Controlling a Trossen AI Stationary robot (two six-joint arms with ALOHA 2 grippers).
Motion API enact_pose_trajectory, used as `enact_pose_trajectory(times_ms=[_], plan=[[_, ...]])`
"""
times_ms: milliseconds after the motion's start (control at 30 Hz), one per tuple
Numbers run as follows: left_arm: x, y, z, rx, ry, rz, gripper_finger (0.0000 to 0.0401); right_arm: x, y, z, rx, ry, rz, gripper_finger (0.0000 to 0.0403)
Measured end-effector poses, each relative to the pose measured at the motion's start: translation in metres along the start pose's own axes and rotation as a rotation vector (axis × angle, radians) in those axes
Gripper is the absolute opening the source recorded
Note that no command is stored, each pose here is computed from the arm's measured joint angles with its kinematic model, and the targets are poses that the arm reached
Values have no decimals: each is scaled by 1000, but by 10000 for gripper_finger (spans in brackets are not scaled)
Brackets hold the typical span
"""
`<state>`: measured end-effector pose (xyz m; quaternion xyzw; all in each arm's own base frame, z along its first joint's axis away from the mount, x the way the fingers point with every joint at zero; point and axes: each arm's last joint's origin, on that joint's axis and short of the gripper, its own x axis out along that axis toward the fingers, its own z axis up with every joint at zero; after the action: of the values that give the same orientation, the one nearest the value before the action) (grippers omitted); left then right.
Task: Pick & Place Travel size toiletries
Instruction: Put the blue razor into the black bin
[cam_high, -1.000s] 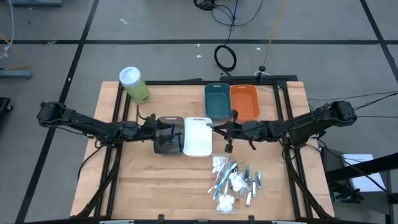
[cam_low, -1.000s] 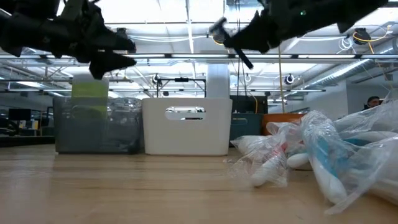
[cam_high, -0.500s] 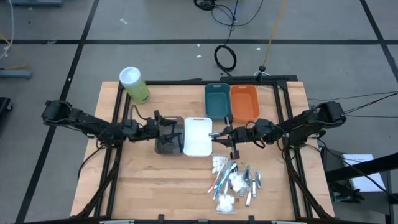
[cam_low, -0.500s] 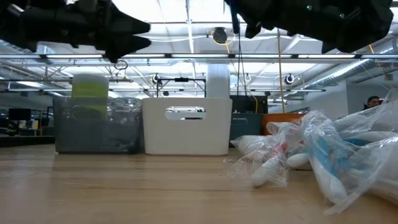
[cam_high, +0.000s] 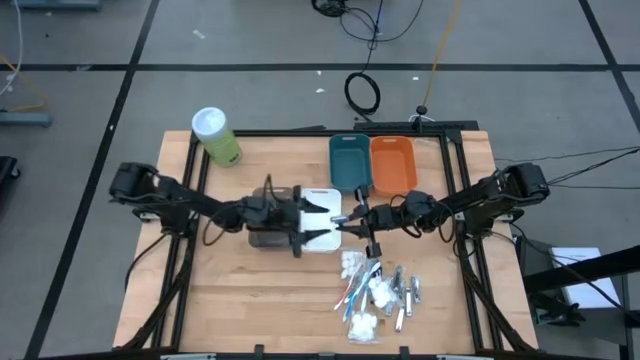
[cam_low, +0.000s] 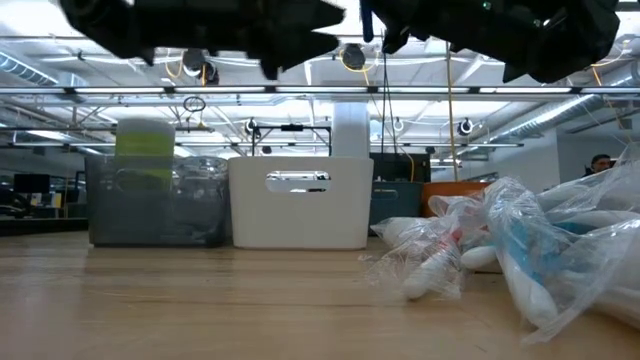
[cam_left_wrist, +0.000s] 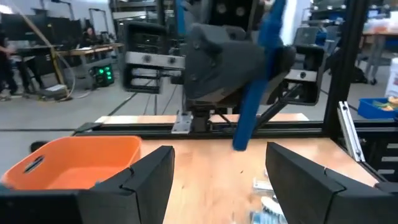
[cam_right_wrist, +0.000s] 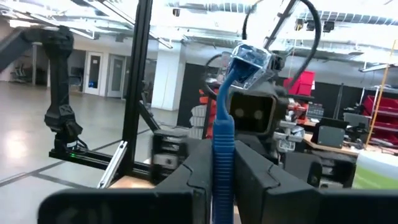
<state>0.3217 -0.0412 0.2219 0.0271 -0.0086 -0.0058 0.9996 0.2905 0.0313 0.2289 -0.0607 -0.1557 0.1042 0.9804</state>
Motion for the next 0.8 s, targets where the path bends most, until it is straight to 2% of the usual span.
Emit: enact_pose_trajectory(times_ms=[267, 800], plan=[[33, -6, 4, 22, -23, -57, 251, 0, 0, -1, 4, 11, 2, 28], [36, -3, 4, 23, -8, -59, 250, 0, 0, -2, 3, 24, 2, 31]])
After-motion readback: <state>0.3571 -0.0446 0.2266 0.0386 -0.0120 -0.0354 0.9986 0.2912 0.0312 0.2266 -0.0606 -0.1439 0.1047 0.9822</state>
